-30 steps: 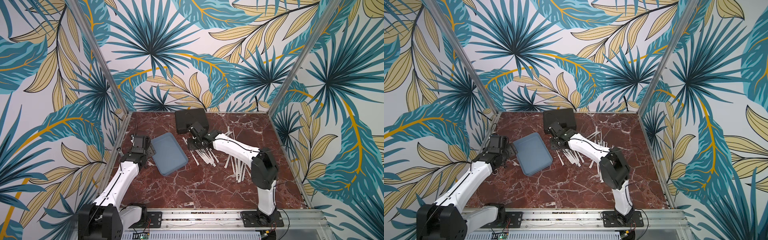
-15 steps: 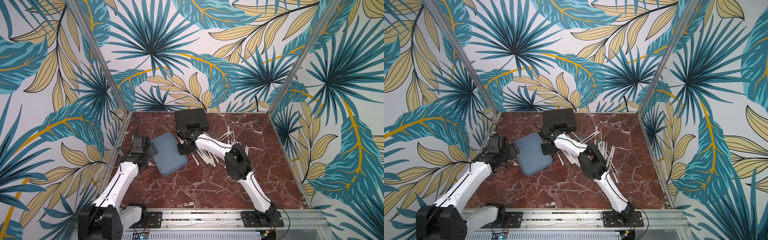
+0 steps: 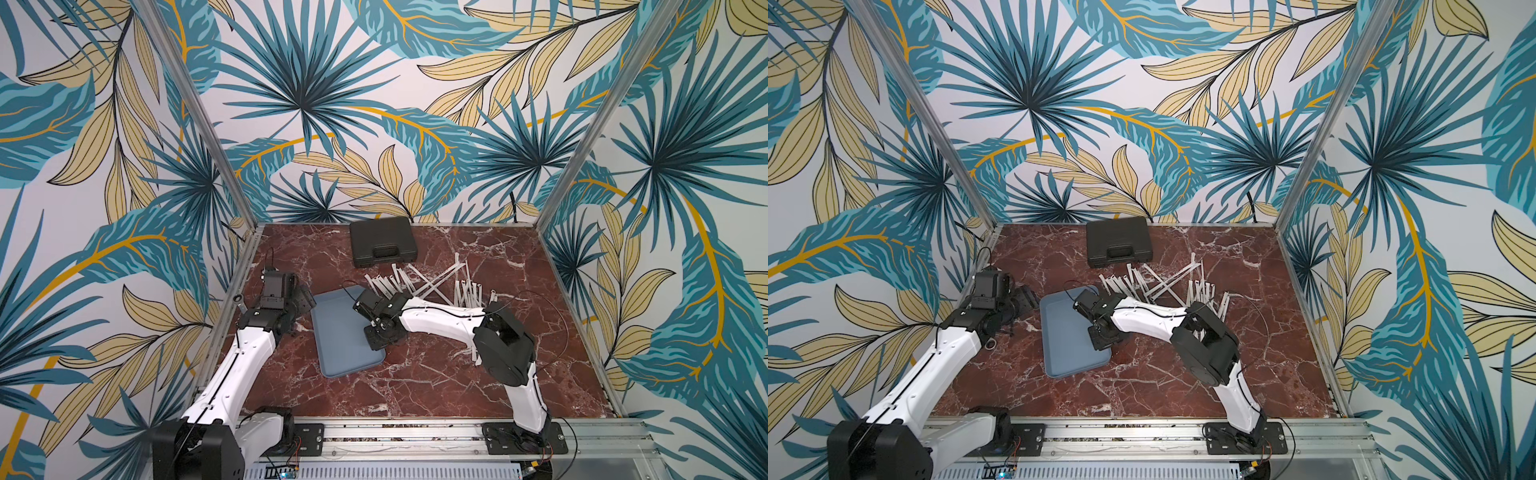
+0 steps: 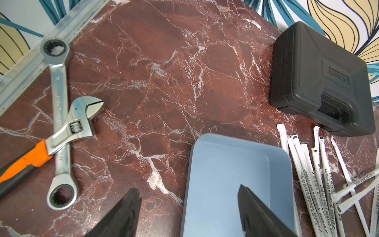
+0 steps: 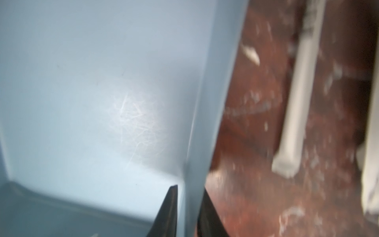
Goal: Put the straws into the storage box
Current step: Move the storage box to the center of the board, then pick up the straw from the center of the board.
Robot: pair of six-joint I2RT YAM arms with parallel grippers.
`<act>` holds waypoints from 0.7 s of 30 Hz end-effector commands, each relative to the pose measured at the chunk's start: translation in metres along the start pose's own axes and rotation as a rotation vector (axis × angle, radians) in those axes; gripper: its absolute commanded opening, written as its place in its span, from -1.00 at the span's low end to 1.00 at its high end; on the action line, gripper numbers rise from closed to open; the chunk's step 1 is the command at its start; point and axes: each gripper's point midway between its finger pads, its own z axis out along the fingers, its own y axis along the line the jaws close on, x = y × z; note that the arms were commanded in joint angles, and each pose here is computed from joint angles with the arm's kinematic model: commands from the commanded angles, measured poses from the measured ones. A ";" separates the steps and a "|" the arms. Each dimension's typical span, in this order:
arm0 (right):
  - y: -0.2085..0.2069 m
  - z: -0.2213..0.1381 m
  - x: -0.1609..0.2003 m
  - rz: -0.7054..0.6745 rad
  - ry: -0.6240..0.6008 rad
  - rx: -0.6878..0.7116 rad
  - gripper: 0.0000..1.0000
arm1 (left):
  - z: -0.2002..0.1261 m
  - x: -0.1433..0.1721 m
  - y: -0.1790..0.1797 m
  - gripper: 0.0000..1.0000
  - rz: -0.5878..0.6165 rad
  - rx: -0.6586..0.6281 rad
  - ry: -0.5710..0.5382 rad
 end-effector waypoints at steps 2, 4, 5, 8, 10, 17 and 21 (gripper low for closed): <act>-0.010 -0.041 -0.015 0.069 -0.071 -0.045 -0.14 | -0.008 0.011 0.005 0.65 -0.018 0.003 0.038; -0.029 -0.047 -0.027 0.096 -0.090 -0.021 -0.15 | -0.013 0.014 0.006 0.84 -0.024 0.008 0.044; -0.042 -0.045 -0.032 0.107 -0.088 0.019 -0.20 | -0.015 0.016 0.007 0.89 -0.030 0.008 0.046; -0.067 -0.035 -0.051 0.073 -0.100 0.132 -0.44 | -0.016 0.022 0.012 0.92 -0.035 0.005 0.050; -0.067 -0.029 -0.068 0.033 -0.122 0.162 -0.48 | -0.016 0.025 0.013 0.91 -0.034 0.002 0.055; -0.066 0.011 -0.107 0.001 -0.138 0.227 -0.35 | -0.010 0.040 0.009 0.89 -0.045 0.043 0.097; -0.064 0.031 -0.112 -0.007 -0.114 0.234 -0.31 | -0.009 0.044 0.012 0.89 -0.037 0.037 0.107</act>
